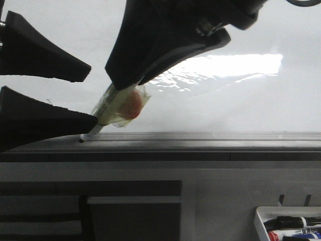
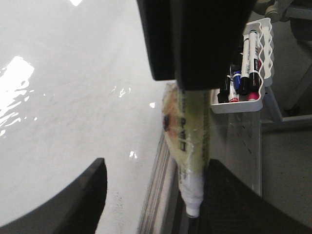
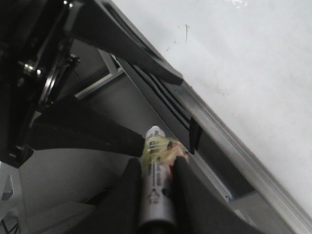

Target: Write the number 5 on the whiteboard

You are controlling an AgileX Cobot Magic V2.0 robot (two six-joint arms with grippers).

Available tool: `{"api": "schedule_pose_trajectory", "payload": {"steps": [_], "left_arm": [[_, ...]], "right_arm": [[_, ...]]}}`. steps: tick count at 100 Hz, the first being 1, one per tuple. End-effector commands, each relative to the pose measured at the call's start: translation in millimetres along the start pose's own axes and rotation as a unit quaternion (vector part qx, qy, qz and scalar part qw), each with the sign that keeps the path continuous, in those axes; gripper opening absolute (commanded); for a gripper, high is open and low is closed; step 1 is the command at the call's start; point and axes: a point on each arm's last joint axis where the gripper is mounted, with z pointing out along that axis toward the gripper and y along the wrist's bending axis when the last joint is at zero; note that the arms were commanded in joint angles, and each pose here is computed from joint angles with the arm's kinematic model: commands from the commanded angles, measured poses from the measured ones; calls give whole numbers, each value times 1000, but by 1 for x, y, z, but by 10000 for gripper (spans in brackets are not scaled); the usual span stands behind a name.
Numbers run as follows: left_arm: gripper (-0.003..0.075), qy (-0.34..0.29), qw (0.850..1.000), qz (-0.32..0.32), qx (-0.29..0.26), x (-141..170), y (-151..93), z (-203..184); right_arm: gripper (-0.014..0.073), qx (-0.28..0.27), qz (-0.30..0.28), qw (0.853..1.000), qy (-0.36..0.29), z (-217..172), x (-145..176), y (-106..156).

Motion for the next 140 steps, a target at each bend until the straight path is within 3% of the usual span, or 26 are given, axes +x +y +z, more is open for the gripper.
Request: {"api": "schedule_pose_trajectory", "payload": {"steps": [1, 12, 27, 46, 60, 110, 140], "left_arm": [[421, -43, 998, -25, -24, -16, 10, -5], [421, -58, 994, -90, -38, -23, 11, -15], [421, -72, 991, -96, -55, -27, 6, -33], [421, -45, 978, -141, -146, -26, 12, -60], [420, -49, 967, -168, -183, -28, 14, -74], [420, -51, 959, -202, -194, -27, 16, -77], [420, -50, 959, -202, -194, -27, 16, -77]], "right_arm": [[-62, 0, 4, 999, -46, -11, -15, 1], [-61, 5, 8, 999, -54, -12, -19, -2], [-61, 21, 16, 995, -99, -21, -36, -11], [-61, 46, 30, 991, -122, -34, -52, -27], [-61, 58, 30, 989, -133, -39, -59, -34], [-61, 64, 23, 983, -168, -35, -81, -37], [-61, 100, 38, 976, -192, -35, -112, -67]]}}
